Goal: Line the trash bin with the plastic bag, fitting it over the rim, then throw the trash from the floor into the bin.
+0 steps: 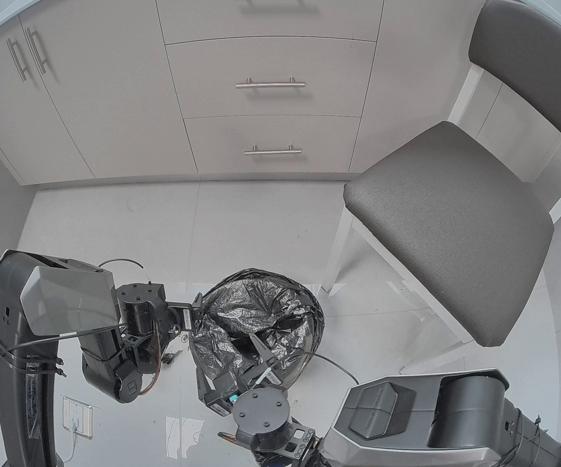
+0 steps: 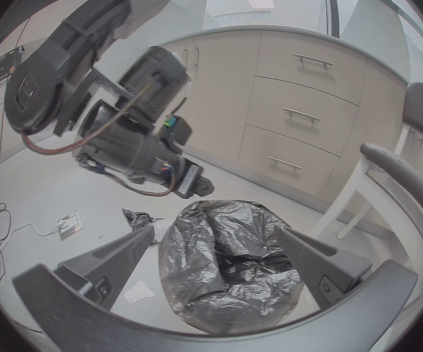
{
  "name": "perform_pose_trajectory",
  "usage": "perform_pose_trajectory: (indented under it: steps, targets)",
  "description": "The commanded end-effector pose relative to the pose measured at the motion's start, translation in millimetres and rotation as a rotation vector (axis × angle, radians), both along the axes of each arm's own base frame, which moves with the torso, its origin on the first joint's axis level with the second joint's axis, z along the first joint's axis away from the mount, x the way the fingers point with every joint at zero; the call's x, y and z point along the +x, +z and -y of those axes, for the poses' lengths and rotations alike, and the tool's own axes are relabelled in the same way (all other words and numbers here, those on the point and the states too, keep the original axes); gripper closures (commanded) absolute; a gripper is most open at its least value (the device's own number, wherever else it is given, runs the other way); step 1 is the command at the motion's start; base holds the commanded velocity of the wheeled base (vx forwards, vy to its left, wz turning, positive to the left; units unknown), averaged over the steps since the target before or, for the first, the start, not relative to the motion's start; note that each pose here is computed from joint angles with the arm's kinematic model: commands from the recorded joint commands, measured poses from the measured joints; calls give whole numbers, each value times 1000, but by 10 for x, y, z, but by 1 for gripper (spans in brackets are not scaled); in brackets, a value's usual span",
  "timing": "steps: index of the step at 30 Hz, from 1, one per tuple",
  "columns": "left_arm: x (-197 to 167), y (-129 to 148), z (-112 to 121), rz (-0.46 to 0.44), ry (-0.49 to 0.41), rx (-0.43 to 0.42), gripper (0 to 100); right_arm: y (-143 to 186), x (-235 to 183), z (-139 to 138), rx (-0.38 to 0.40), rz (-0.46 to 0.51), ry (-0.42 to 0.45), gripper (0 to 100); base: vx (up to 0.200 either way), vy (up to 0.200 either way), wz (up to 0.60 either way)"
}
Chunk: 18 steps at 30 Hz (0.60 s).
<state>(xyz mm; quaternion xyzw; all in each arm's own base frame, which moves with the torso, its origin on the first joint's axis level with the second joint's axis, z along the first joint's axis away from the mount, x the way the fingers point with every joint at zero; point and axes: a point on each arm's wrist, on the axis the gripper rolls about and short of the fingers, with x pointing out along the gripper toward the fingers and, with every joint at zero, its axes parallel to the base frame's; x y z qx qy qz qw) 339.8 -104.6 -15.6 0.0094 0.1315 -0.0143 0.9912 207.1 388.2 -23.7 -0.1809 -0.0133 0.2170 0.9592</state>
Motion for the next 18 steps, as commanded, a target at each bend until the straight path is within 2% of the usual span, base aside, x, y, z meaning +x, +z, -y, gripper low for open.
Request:
perform_pose_trajectory:
  steps: [1,7,18]
  targets:
    - [4,9,-4,3,2,0,0,-114,-14,-145,-13,-9,34,0,0,0,0]
    - [2,3,1,2,0,-1,0,-264,156,-236,-25,-21,11,0,0,0,0]
    - [4,-17,1,-3,0,2,0,-511,238,-225,-52,-35,-3,0,0,0,0]
